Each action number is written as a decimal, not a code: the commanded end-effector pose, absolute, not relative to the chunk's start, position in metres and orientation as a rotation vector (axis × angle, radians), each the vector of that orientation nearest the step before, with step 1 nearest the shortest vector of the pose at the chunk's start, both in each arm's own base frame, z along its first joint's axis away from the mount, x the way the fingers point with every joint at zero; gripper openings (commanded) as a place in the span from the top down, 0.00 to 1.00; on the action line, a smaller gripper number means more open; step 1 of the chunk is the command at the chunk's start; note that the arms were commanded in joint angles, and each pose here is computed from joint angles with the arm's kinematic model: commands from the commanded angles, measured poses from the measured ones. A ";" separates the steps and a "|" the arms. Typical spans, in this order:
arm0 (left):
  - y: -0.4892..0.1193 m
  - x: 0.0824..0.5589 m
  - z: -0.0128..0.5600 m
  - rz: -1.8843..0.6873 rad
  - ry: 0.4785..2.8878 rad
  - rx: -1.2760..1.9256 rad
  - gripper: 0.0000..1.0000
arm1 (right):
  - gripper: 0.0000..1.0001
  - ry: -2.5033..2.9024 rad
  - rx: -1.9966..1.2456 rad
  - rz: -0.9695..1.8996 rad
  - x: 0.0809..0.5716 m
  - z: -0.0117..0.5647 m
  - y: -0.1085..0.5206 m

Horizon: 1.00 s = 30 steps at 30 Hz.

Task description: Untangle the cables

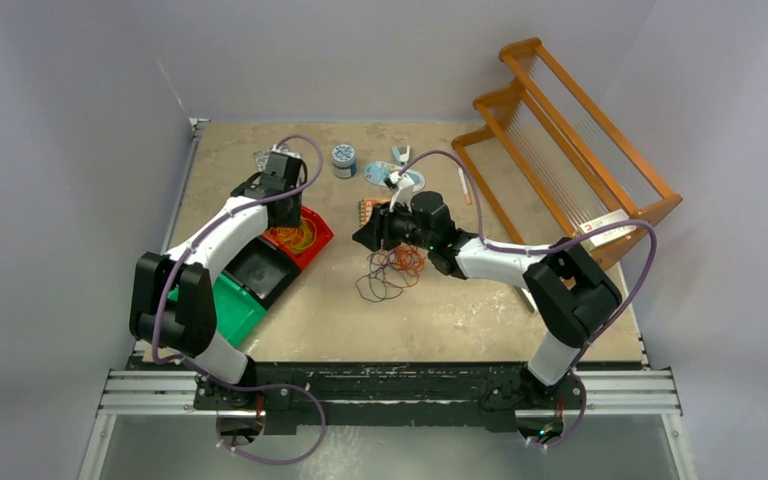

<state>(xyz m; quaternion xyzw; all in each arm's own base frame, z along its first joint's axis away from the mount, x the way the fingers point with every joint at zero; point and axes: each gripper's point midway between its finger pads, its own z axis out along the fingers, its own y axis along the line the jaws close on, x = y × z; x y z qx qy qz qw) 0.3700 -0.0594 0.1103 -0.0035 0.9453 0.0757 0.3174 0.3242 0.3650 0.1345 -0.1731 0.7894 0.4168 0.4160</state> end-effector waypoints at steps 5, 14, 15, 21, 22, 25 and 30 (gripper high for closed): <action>-0.064 0.393 0.123 0.222 2.465 0.096 0.62 | 0.53 1.884 -0.474 1.076 0.329 0.159 0.375; -0.067 0.399 0.107 0.238 2.511 0.159 0.62 | 0.53 1.899 -0.510 1.074 0.323 0.154 0.373; -0.066 0.399 0.105 0.245 2.519 0.165 0.63 | 0.53 1.899 -0.513 1.076 0.322 0.154 0.373; -0.058 0.400 0.099 0.312 2.536 0.152 0.73 | 0.53 1.897 -0.516 1.081 0.321 0.154 0.373; -0.056 0.400 0.099 0.333 2.534 0.144 0.76 | 0.53 1.896 -0.517 1.081 0.321 0.154 0.373; -0.050 0.400 0.100 0.378 2.531 0.126 0.83 | 0.53 1.897 -0.516 1.081 0.321 0.154 0.373; -0.042 0.397 0.106 0.424 2.518 0.104 0.95 | 0.53 1.895 -0.512 1.077 0.322 0.156 0.373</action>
